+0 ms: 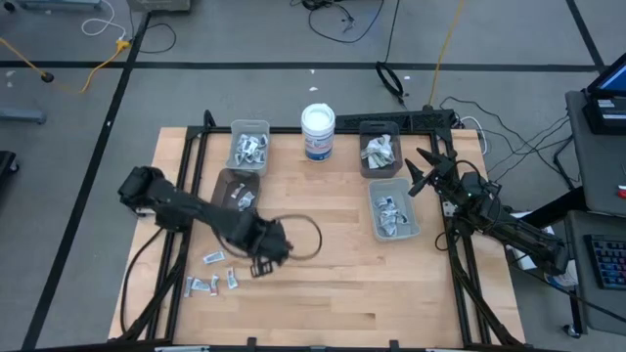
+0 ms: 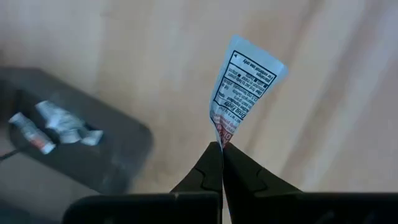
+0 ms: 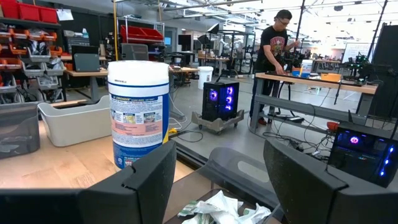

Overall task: Pick & Place First Aid Supplies
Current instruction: Put the orange ointment pack into the left black bin

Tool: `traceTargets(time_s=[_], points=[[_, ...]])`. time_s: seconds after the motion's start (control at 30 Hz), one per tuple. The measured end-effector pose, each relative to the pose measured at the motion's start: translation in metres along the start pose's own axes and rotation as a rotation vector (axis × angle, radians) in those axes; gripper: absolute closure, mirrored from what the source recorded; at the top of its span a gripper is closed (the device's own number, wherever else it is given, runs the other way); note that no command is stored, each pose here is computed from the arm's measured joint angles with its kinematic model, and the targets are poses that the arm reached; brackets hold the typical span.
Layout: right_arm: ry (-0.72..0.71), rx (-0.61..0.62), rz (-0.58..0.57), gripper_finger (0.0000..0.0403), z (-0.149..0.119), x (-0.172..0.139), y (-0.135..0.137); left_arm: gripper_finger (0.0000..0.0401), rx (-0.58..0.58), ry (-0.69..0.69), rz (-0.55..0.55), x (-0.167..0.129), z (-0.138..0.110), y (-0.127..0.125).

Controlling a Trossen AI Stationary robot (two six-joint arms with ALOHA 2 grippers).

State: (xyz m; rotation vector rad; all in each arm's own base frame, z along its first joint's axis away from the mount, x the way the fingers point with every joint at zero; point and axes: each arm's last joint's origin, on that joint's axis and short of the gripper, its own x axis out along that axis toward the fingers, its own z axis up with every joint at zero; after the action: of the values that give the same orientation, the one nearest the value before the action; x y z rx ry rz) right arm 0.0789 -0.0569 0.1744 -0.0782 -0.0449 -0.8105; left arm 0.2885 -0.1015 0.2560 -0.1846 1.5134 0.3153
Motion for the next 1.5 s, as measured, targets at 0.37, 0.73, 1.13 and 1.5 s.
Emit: traceTargets(time_s=[0.37, 0.73, 1.13, 1.5], points=[[0.0, 0.0, 0.001, 0.0165, 0.0, 0.0, 0.0, 0.0401, -0.372, 0.0, 0.026, -0.002, -0.004, 0.082], [0.0, 0.0, 0.0, 0.0165, 0.0, 0.0, 0.0, 0.0401, -0.665, 0.044, 0.061, 0.014, -0.035, 0.154], [0.0, 0.0, 0.001, 0.0165, 0.0, 0.0, 0.0, 0.0401, -0.785, 0.064, 0.078, 0.065, -0.036, 0.18], [0.0, 0.0, 0.0, 0.0165, 0.0, 0.0, 0.0, 0.0401, -0.862, 0.056, 0.058, 0.103, -0.046, 0.176]])
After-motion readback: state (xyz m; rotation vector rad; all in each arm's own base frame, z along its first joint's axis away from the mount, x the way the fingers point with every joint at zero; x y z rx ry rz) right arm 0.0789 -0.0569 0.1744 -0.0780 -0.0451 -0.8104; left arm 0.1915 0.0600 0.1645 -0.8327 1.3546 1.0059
